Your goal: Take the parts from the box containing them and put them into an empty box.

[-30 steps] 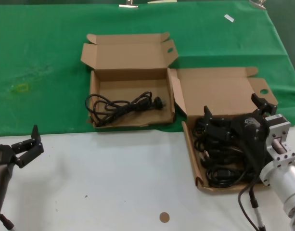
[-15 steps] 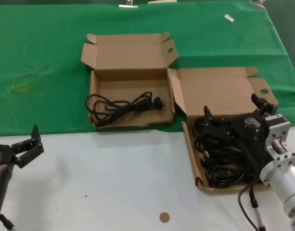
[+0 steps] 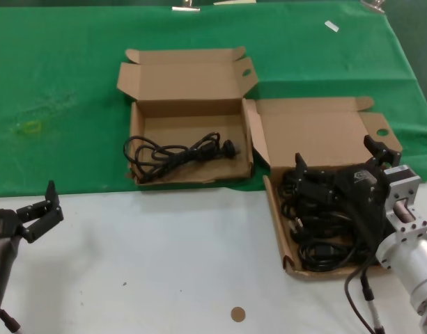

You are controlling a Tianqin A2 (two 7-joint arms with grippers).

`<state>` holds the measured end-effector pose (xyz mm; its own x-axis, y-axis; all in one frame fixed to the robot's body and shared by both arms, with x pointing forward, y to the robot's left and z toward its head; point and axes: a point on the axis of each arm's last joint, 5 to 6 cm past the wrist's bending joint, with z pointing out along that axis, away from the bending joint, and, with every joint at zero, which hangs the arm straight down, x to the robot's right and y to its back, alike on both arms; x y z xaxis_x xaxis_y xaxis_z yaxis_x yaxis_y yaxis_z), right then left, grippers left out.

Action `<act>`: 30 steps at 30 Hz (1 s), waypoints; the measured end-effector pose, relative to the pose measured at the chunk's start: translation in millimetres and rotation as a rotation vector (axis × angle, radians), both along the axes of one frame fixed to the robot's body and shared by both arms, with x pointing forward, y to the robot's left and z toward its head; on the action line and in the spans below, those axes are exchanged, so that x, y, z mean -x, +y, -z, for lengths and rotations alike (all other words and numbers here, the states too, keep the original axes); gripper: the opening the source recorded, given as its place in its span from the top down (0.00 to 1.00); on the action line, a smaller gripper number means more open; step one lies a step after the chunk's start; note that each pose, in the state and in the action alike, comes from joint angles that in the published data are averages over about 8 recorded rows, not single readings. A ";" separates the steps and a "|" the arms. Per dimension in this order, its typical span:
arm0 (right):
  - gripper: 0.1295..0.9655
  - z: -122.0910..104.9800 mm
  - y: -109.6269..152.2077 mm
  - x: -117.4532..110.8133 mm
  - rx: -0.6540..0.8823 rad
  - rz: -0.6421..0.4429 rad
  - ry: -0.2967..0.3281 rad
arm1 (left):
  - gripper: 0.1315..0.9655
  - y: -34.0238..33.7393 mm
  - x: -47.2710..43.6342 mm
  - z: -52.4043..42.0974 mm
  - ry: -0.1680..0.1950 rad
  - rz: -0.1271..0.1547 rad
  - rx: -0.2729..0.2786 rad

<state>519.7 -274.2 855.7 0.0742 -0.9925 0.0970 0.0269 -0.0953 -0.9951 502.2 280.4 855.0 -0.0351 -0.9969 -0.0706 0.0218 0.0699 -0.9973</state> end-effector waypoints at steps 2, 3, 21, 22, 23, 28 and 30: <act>0.00 0.0 0.0 0.0 0.000 0.000 0.000 | 0.00 0.0 0.0 0.0 0.000 0.000 0.000; 0.00 0.0 0.0 0.0 0.000 0.000 0.000 | 0.00 0.0 0.0 0.0 0.000 0.000 0.000; 0.00 0.0 0.0 0.0 0.000 0.000 0.000 | 0.00 0.0 0.0 0.0 0.000 0.000 0.000; 0.00 0.0 0.0 0.0 0.000 0.000 0.000 | 0.00 0.0 0.0 0.0 0.000 0.000 0.000; 0.00 0.0 0.0 0.0 0.000 0.000 0.000 | 0.00 0.0 0.0 0.0 0.000 0.000 0.000; 0.00 0.0 0.0 0.0 0.000 0.000 0.000 | 0.00 0.0 0.0 0.0 0.000 0.000 0.000; 0.00 0.0 0.0 0.0 0.000 0.000 0.000 | 0.00 0.0 0.0 0.0 0.000 0.000 0.000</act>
<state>519.7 -274.2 855.7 0.0742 -0.9925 0.0970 0.0269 -0.0953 -0.9951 502.2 280.4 855.0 -0.0351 -0.9969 -0.0706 0.0218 0.0699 -0.9973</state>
